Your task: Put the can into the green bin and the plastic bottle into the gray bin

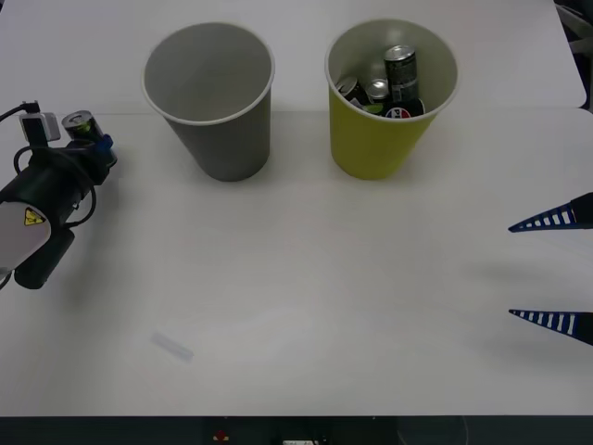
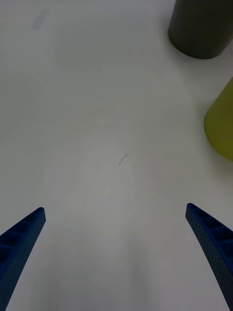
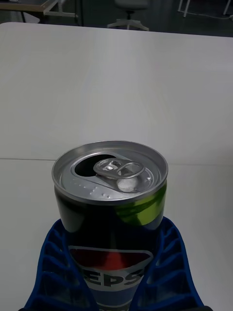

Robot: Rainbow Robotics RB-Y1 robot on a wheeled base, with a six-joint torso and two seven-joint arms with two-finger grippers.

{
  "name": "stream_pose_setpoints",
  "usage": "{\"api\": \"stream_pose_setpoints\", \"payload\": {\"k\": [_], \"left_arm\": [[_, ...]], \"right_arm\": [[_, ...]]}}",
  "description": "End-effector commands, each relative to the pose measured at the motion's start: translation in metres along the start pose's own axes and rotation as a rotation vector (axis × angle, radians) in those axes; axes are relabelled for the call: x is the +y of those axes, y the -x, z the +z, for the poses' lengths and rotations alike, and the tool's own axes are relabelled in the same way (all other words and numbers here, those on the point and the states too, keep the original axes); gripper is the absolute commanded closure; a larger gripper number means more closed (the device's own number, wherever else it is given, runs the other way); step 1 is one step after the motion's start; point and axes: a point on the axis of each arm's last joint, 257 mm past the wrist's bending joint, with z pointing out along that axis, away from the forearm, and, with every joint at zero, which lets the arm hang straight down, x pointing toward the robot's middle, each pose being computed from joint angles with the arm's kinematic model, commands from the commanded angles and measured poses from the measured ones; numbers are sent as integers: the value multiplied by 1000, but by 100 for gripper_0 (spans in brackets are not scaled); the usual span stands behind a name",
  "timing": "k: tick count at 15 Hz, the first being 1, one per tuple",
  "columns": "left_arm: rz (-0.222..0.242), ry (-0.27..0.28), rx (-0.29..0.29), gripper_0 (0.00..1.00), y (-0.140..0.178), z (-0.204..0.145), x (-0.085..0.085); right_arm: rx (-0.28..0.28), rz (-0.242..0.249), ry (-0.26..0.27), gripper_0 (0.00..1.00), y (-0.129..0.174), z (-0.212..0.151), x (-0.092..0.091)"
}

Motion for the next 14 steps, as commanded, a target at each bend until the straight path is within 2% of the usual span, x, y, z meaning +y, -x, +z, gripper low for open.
{"api": "stream_pose_setpoints", "payload": {"k": [1,4,7,10,14], "left_arm": [[26,-87,19,100,8,-24,-16],[48,-192,64,100,17,-62,-33],[106,-267,100,100,25,-101,-43],[220,-333,151,100,28,-136,-42],[315,-463,214,100,29,-179,-46]], "right_arm": [[0,0,0,0,0,0,0],[0,0,0,0,0,0,0],[0,0,0,0,0,0,0],[0,0,0,0,0,0,0],[0,0,0,0,0,0,0]]}}
